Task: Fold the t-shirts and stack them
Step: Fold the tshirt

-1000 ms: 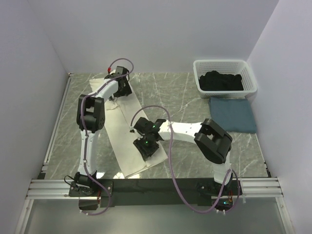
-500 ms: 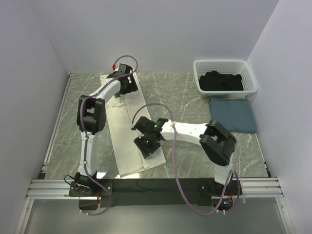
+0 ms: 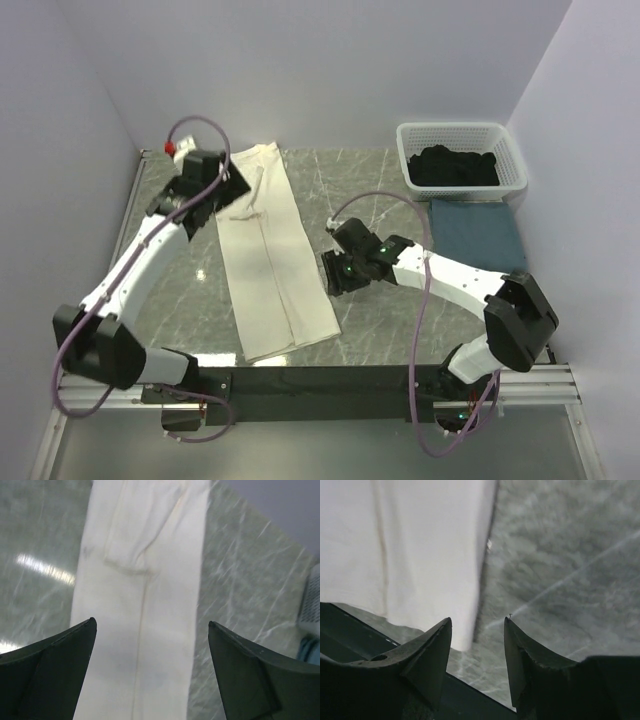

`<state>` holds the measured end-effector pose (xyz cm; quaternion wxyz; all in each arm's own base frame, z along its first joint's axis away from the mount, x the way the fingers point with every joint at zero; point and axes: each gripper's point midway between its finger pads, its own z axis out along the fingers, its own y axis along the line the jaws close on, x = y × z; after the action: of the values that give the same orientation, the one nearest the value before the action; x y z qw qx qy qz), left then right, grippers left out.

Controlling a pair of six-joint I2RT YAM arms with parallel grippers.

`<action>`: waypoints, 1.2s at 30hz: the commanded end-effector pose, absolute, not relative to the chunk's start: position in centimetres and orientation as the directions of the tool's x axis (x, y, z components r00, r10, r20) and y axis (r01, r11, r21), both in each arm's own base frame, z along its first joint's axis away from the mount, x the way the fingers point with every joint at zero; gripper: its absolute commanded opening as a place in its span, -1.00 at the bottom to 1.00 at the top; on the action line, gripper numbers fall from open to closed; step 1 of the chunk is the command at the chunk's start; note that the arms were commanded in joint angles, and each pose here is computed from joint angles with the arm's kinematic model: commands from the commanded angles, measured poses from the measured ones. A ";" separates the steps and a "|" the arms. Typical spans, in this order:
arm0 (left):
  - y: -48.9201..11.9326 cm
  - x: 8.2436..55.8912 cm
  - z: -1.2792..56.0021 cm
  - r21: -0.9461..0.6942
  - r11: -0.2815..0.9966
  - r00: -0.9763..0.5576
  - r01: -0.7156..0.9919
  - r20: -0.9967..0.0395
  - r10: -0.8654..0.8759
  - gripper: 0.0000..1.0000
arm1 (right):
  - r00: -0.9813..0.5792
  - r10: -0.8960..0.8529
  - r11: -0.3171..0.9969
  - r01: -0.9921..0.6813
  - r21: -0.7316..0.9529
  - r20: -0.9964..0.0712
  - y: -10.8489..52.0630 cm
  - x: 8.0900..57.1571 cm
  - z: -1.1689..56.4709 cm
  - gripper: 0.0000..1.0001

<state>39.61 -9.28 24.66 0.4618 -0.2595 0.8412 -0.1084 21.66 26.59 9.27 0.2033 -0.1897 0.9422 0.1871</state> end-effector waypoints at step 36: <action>-13.4 8.4 0.7 -0.115 0.866 -0.850 -0.487 -0.166 -0.500 0.39 | -0.932 -0.254 0.889 -0.331 0.317 -0.261 26.5 14.6 2.3 0.00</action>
<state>7.94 -12.56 1.24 0.0928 -0.2629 0.9600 -0.0237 14.22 25.55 1.83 0.0990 -0.1486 0.9681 0.1760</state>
